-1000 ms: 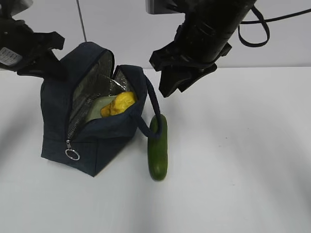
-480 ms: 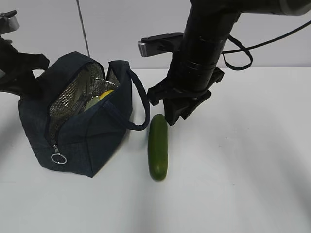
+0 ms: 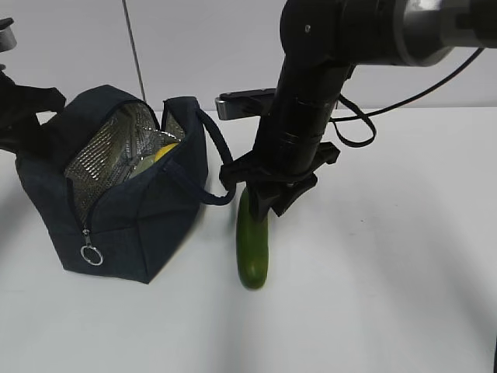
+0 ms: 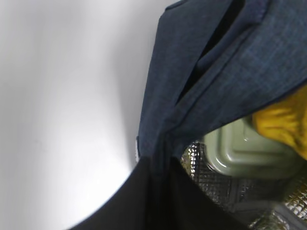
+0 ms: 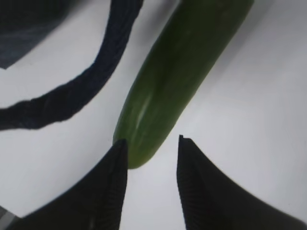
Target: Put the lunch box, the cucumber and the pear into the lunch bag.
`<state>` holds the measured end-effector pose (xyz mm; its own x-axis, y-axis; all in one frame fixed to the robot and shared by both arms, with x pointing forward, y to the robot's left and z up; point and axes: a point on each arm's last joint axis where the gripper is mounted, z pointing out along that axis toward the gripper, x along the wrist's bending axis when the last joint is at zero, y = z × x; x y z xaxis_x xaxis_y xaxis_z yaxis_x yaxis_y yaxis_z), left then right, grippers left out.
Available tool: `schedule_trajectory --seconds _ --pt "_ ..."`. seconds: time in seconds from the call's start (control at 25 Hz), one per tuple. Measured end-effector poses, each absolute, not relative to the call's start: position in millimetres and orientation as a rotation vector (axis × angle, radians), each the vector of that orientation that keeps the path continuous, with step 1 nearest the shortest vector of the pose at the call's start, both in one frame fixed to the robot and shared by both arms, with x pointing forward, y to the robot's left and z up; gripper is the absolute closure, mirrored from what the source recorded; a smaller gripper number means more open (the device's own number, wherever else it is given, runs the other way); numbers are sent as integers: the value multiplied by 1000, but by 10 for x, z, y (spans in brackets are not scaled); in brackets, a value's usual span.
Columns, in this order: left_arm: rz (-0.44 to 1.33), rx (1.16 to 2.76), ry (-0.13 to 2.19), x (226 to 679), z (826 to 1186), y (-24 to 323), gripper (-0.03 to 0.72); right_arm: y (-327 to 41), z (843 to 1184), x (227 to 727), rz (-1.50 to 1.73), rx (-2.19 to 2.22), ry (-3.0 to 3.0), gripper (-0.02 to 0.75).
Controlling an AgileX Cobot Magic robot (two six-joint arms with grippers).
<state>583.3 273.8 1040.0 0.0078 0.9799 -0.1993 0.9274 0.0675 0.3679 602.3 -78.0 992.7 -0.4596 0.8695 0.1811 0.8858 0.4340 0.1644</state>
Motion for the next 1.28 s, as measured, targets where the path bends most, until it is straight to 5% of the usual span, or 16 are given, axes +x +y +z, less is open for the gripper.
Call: schedule_trajectory --seconds 0.2,0.56,1.28 --pt "176 1890 1969 5830 10398 2770 676 -738 9927 6119 -507 -1681 -2585 441" --pt "208 1912 1978 5829 10393 2800 676 -711 9756 6214 -528 -1850 -2480 269" --pt "208 1906 1985 5829 10393 2801 676 -689 9317 6349 -472 -1966 -2436 261"
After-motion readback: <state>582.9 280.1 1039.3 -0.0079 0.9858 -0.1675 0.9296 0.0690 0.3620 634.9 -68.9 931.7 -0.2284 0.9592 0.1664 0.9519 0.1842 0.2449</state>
